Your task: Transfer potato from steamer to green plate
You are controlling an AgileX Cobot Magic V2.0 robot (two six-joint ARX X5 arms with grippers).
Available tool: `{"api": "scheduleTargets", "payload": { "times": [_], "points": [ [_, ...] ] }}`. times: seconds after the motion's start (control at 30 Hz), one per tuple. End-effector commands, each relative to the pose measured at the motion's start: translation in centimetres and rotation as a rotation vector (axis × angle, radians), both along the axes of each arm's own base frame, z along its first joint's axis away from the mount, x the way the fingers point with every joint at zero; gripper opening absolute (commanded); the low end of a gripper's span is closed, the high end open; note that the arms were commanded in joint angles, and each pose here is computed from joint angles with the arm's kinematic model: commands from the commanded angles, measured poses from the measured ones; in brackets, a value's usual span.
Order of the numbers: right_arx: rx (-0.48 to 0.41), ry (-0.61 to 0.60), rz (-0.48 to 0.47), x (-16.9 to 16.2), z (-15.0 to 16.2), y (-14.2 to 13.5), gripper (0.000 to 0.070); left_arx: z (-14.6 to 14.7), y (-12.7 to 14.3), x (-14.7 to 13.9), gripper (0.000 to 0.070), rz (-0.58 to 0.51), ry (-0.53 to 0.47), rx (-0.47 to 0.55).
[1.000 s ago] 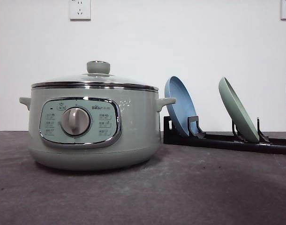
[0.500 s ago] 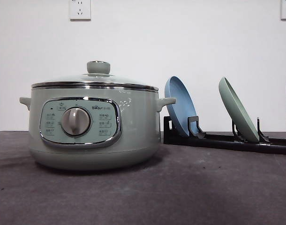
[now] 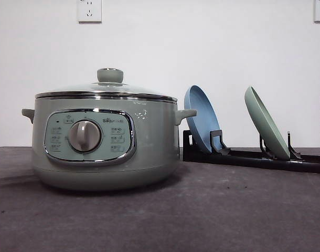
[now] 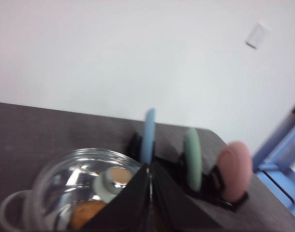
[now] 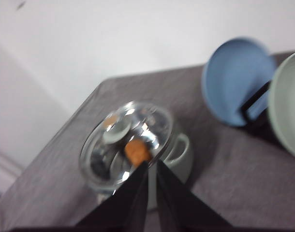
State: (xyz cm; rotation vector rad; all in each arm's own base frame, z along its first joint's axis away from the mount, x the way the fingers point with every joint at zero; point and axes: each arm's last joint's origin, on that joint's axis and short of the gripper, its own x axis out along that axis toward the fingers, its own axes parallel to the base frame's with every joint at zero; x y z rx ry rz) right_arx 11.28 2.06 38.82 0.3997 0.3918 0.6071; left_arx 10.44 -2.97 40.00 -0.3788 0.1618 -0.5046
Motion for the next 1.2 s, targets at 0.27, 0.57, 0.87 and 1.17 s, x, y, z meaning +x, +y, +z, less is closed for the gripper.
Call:
{"api": "scheduleTargets", "payload": {
  "times": [0.27,0.57,0.87,1.17],
  "points": [
    [-0.200,-0.009,0.175,0.1,0.6,1.1,0.0020,1.1,-1.3,1.1,0.0001,-0.157,0.054,0.141],
    [-0.278,-0.047,0.247,-0.2,0.2,1.4,0.0020,-1.0,-2.8,2.9,0.0001,-0.335,0.149,0.311],
    [-0.302,-0.048,0.218,-0.1,0.2,1.4,0.0024,-1.4,-3.2,3.6,0.0002,-0.351,0.163,0.330],
    [-0.330,-0.042,0.168,0.0,0.2,1.2,0.0469,-1.4,-3.2,3.7,0.0175,-0.351,0.161,0.330]
  ]
}}
